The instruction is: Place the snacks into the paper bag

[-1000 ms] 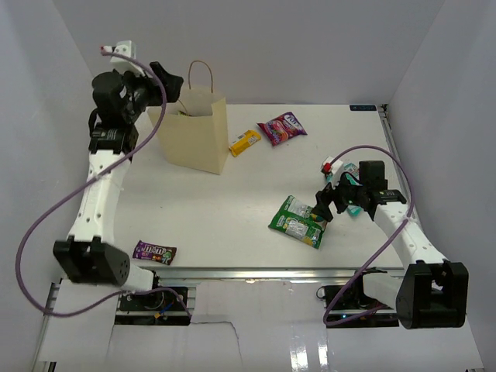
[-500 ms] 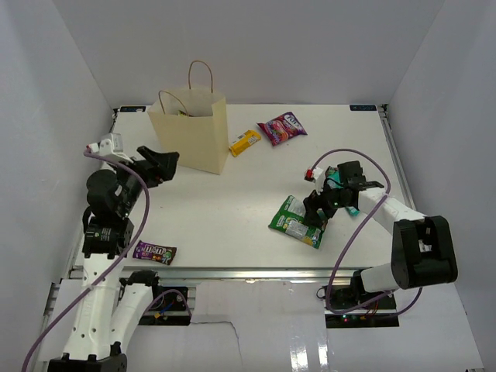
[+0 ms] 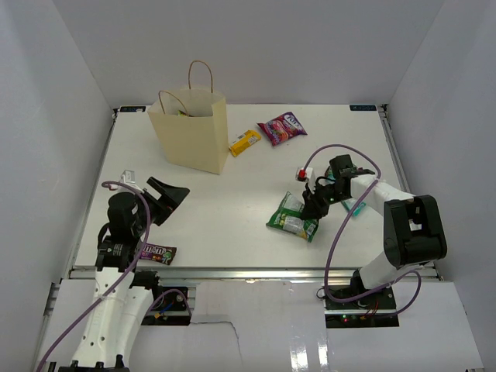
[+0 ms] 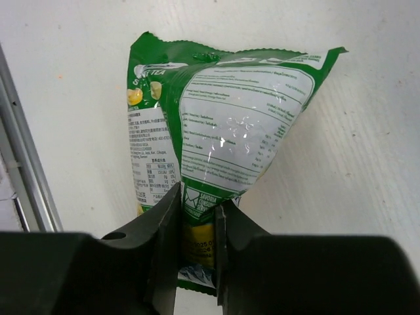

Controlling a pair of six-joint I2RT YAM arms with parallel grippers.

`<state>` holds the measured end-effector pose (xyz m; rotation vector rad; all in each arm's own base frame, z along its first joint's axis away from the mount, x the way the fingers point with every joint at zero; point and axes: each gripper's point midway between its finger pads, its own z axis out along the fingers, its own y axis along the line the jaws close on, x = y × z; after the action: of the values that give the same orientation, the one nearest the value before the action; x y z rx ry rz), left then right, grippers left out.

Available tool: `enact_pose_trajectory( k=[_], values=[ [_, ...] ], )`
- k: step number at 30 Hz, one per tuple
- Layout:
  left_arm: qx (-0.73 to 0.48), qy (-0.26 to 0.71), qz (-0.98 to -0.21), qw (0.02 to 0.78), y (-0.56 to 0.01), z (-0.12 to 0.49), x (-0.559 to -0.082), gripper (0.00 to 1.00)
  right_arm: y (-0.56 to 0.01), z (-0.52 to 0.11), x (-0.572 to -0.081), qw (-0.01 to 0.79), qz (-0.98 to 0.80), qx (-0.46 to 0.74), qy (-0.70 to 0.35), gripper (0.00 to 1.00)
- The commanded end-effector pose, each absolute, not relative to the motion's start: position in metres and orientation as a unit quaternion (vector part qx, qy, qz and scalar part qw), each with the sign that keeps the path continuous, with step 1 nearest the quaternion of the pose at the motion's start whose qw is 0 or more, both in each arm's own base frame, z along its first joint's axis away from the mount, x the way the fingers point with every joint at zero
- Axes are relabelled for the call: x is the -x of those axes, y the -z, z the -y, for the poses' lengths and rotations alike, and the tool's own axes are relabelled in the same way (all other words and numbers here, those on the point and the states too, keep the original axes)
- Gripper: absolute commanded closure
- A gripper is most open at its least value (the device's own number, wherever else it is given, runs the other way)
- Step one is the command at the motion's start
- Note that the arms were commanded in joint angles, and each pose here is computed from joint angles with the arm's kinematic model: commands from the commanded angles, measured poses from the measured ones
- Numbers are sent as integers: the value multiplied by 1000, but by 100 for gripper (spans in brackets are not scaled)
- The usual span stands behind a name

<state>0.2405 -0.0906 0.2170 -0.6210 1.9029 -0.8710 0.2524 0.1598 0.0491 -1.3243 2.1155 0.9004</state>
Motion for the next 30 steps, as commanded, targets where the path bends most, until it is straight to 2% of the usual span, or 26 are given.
enact_pose_trajectory(
  k=[1, 9, 10, 12, 13, 16, 17, 19, 20, 21, 25, 26, 27, 30],
  values=[
    [305, 348, -782, 418, -192, 88, -234, 5, -78, -173, -246, 261, -729, 516, -367, 92],
    [311, 343, -783, 416, -189, 86, -229, 5, -197, -226, -302, 373, -664, 517, -392, 92],
    [313, 340, -782, 419, -191, 84, -229, 5, -228, -245, -319, 419, -633, 530, -377, 92],
    [319, 335, -783, 416, -189, 82, -225, 5, -248, -262, -347, 449, -666, 485, -347, 92],
    [325, 330, -781, 419, -190, 80, -225, 5, -287, -286, -361, 502, -638, 484, -327, 92],
    [349, 320, -778, 412, -186, 75, -219, 5, -325, -327, -393, 563, -647, 430, -282, 92],
    [356, 318, -779, 407, -183, 74, -217, 5, -358, -335, -422, 619, -635, 391, -245, 92],
    [360, 322, -774, 410, -185, 74, -215, 5, -390, -364, -433, 666, -613, 357, -231, 92],
    [363, 322, -773, 408, -184, 74, -214, 5, -441, -363, -445, 720, -583, 314, -211, 92],
    [364, 323, -773, 408, -185, 74, -213, 5, -430, -384, -458, 720, -585, 309, -209, 92],
    [368, 321, -770, 411, -188, 72, -208, 4, -486, -402, -486, 792, -531, 241, -183, 92],
    [370, 320, -770, 410, -187, 71, -205, 4, -477, -411, -497, 796, -529, 235, -175, 92],
    [372, 318, -769, 412, -188, 70, -204, 4, -499, -413, -492, 817, -500, 223, -180, 92],
    [387, 313, -765, 410, -184, 67, -200, 4, -486, -429, -491, 827, -484, 232, -169, 92]
  ],
)
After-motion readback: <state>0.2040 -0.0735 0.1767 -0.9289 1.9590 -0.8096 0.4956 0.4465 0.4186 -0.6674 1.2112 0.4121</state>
